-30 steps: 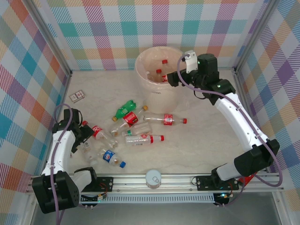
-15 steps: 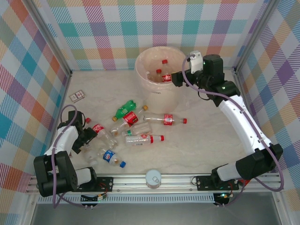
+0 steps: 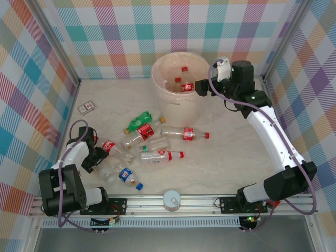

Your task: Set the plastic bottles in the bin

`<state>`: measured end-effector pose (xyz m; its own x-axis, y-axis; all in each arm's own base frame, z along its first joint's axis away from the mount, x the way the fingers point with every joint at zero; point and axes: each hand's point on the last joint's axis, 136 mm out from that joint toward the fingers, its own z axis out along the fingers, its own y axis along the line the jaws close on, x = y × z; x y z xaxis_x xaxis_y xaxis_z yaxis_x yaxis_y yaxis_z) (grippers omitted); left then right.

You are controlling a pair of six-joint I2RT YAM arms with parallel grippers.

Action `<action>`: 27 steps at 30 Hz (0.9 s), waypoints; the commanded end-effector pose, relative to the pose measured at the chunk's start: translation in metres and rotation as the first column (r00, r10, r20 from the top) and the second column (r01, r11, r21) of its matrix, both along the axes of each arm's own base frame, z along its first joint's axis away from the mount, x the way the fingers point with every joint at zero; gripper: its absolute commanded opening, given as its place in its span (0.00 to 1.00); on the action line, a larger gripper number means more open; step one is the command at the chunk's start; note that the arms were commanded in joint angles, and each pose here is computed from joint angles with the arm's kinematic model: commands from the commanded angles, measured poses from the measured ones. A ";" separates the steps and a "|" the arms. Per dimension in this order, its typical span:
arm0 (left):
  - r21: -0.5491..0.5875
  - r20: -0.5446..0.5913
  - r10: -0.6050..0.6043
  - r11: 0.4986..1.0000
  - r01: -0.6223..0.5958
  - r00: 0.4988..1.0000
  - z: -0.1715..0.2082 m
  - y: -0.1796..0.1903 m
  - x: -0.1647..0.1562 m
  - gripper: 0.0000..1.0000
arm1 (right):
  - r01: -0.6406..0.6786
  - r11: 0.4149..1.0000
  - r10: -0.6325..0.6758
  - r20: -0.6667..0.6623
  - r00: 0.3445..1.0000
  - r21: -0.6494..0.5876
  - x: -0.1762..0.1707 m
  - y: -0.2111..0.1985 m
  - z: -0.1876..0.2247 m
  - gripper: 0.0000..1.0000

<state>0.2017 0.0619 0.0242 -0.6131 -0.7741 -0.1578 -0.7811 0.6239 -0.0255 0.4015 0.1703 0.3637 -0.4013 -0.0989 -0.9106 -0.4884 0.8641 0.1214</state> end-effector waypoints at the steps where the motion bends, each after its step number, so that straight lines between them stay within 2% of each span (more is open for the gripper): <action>1: 0.027 0.030 0.016 0.999 -0.017 0.999 0.009 0.007 0.004 0.63 | -0.016 0.999 0.014 0.037 0.999 0.043 -0.003 0.002 0.015 0.99; 3: 0.044 0.032 0.025 0.999 -0.027 0.999 0.010 0.010 0.002 0.58 | -0.024 0.998 0.022 0.042 0.999 0.051 -0.002 0.004 0.015 0.99; 10: 0.076 0.055 0.038 0.996 -0.042 0.998 0.022 0.015 0.002 0.57 | -0.029 0.998 0.027 0.036 0.999 0.058 -0.004 0.004 0.015 0.99; 15: 0.121 0.146 0.067 0.989 -0.085 0.987 0.056 0.021 0.003 0.57 | -0.020 0.998 0.017 0.058 0.998 0.051 -0.011 -0.001 0.022 0.99; 20: 0.146 0.216 0.077 0.983 -0.110 0.973 0.091 0.023 -0.002 0.57 | -0.005 0.995 -0.008 0.128 0.992 0.102 -0.015 -0.005 0.034 0.99; 24: 0.136 0.331 0.086 0.981 -0.138 0.940 0.134 0.021 0.003 0.56 | 0.006 0.993 -0.020 0.114 0.993 0.121 -0.014 -0.006 0.035 0.99; 27: 0.072 0.478 0.084 0.988 -0.134 0.874 0.179 0.012 0.021 0.56 | 0.038 0.990 -0.042 0.026 0.999 0.134 -0.005 -0.011 0.022 0.98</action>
